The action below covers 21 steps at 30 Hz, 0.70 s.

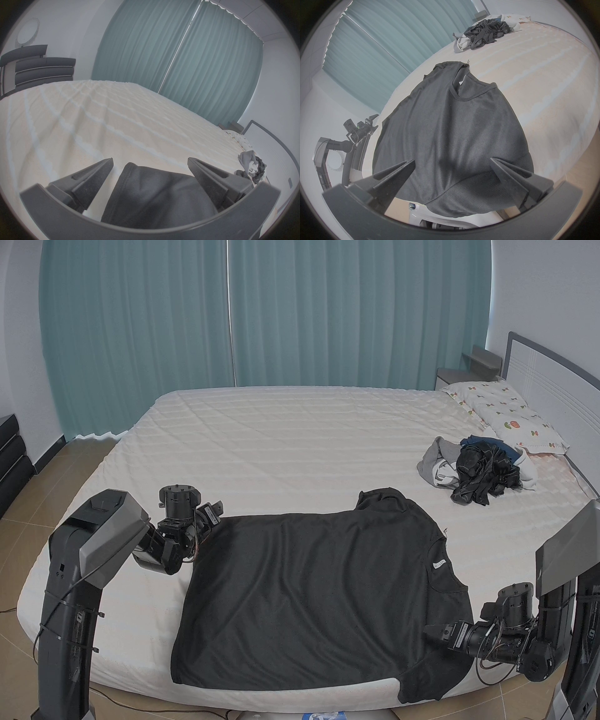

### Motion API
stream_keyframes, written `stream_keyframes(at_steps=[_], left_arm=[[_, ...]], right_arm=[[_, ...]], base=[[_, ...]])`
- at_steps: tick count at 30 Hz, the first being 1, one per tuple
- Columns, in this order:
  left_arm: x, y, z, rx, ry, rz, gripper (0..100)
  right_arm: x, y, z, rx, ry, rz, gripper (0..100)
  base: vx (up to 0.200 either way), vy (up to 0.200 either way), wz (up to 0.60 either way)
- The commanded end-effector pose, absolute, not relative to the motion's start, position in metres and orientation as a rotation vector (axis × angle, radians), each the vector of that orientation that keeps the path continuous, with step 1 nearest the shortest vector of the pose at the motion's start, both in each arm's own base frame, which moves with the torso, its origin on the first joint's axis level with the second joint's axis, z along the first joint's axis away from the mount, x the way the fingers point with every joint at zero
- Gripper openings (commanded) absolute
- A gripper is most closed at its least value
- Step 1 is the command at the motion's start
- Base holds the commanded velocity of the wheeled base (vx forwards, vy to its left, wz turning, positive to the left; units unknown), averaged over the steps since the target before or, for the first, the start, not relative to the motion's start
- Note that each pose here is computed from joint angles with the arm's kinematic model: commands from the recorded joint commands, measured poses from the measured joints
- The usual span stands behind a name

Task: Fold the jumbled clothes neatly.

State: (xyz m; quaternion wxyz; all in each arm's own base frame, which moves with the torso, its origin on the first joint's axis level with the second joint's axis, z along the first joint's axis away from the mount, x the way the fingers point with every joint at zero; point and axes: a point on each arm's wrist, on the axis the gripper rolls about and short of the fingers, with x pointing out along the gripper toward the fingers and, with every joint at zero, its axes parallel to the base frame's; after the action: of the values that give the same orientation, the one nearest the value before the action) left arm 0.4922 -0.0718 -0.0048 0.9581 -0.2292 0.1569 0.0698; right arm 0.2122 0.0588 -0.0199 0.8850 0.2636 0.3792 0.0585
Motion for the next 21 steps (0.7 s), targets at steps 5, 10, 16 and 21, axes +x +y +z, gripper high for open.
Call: stream_keyframes(at_steps=[5, 10, 16, 21], left_arm=[[0.507, -0.066, -0.036, -0.481, 0.344, 0.159, 100], [0.507, -0.069, -0.035, -0.497, 0.354, 0.126, 100], [0.506, -0.071, -0.042, -0.495, 0.369, 0.124, 100], [0.509, -0.069, -0.045, -0.499, 0.372, 0.132, 0]], right_arm=[[0.212, 0.061, -0.029, 0.543, 0.824, 0.121, 100], [0.211, 0.062, -0.029, 0.538, 0.827, 0.125, 100], [0.21, 0.064, -0.032, 0.535, 0.844, 0.126, 100], [0.209, 0.065, -0.033, 0.531, 0.849, 0.13, 100]], base=[[0.0, 0.0, 0.0], [0.0, 0.0, 0.0], [0.0, 0.0, 0.0], [0.0, 0.0, 0.0]])
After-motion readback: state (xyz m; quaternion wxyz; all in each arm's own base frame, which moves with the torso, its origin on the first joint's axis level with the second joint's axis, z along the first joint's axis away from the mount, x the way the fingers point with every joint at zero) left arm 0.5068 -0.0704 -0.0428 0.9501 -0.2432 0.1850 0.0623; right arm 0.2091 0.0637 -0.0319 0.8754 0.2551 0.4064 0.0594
